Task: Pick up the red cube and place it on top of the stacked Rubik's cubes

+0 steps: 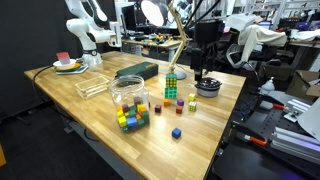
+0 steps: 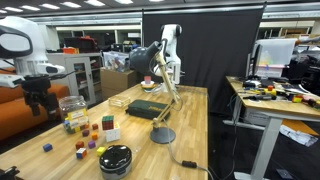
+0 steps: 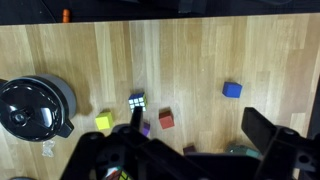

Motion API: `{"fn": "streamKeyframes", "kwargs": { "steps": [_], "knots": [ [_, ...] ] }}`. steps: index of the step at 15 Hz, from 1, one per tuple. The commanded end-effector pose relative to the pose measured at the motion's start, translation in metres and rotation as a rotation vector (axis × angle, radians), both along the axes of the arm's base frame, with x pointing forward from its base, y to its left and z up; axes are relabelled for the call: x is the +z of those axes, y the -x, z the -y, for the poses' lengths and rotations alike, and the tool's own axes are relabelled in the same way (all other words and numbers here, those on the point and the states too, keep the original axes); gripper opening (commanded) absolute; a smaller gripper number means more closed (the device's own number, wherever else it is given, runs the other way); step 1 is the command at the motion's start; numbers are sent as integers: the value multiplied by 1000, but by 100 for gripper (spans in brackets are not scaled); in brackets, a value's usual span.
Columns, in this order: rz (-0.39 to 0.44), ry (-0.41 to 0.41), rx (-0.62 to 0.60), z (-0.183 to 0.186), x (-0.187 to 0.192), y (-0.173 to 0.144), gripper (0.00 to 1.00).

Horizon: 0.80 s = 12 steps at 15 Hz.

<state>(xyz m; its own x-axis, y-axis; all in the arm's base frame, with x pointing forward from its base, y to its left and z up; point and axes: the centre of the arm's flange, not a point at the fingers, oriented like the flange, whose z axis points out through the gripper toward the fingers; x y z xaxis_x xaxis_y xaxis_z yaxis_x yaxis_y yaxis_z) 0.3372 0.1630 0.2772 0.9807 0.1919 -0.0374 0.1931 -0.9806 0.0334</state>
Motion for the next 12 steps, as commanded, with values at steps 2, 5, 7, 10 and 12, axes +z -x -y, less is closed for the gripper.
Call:
{"fn": "streamKeyframes", "kwargs": {
  "steps": [2,5,7,10,12],
  "knots": [
    [26,23,-64,-10,-29,-30,100],
    [7,56,-118,-4,-40,-55,100],
    [17,45,-104,3,-33,-42,100],
    [11,47,-106,2,-37,-46,100],
    [14,46,-103,1,-35,-45,100]
  ]
}}
